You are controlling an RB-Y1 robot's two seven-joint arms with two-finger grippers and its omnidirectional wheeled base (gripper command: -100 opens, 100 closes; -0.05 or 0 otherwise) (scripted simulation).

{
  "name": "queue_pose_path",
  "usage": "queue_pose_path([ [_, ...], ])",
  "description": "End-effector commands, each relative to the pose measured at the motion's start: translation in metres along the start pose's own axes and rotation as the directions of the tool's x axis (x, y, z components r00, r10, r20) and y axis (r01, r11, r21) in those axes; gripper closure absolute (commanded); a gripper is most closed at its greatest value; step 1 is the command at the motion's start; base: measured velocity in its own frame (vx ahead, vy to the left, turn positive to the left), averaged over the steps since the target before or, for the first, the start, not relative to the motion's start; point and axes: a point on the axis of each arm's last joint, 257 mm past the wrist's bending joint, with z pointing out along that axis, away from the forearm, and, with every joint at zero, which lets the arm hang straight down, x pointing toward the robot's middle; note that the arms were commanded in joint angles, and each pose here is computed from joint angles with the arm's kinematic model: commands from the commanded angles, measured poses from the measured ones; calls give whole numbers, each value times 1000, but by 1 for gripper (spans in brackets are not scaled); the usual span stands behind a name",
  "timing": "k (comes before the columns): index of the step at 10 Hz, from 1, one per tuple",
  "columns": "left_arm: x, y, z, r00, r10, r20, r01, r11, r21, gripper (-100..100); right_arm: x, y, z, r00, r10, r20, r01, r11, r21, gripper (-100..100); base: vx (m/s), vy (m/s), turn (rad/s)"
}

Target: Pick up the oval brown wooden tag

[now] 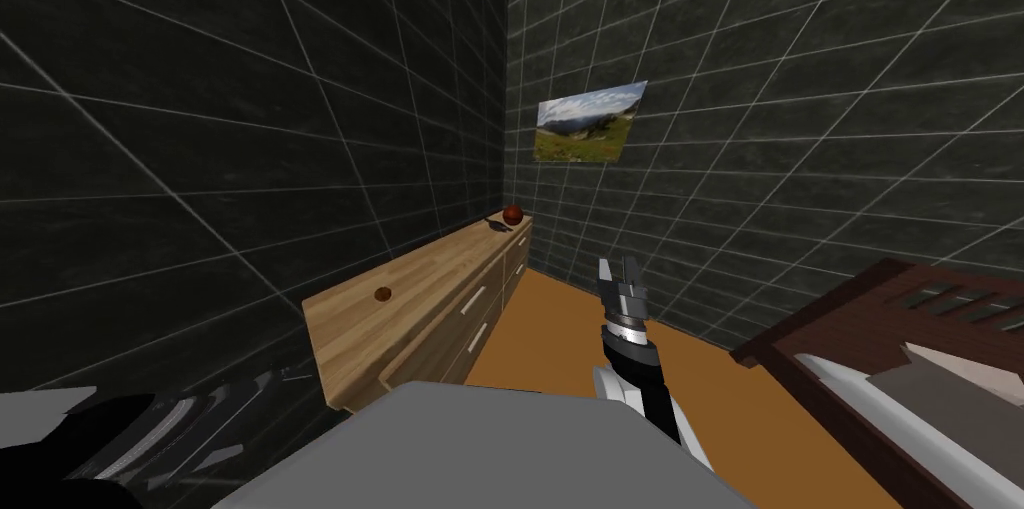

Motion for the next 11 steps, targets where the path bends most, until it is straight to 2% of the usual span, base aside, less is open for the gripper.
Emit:
queue_pose_path([
  [1, -11, 2, -9, 1000, -11, 21, 11, 999, -34, -100, 0, 0, 0, 1000, 0, 0, 0, 1000, 0, 0, 63, -2, -171],
  [2, -24, 13, -21, 998, -40, 52, 44, 996, -79, -100, 0, 0, 0, 1000, 0, 0, 0, 1000, 0, 0, 74, -9, -345],
  [3, -26, 11, -23, 998, -36, 56, 41, 996, -85, -100, 0, 0, 0, 1000, 0, 0, 0, 1000, 0, 0, 61, 5, -129],
  [4, -37, 21, -35, 994, -67, 88, 78, 989, -126, -100, 0, 0, 0, 1000, 0, 0, 0, 1000, 0, 0, 93, 3, -260],
  [5, -39, 19, -36, 994, -61, 90, 72, 989, -130, -100, 0, 0, 0, 1000, 0, 0, 0, 1000, 0, 0, 77, 11, -153],
  [8, -61, 44, -67, 976, -133, 171, 171, 959, -228, -100, 0, 0, 0, 1000, 0, 0, 0, 1000, 0, 0, 140, 0, -327],
  [9, -63, 53, -74, 969, -159, 190, 204, 946, -251, -100, 0, 0, 0, 1000, 0, 0, 0, 1000, 0, 0, 196, 31, -366],
  [10, -63, 53, -74, 969, -159, 190, 204, 946, -251, -100, 0, 0, 0, 1000, 0, 0, 0, 1000, 0, 0, 111, 40, -107],
  [11, -62, 63, -79, 961, -187, 204, 238, 932, -272, -100, 0, 0, 0, 1000, 0, 0, 0, 1000, 0, 0, 87, 26, -174],
])
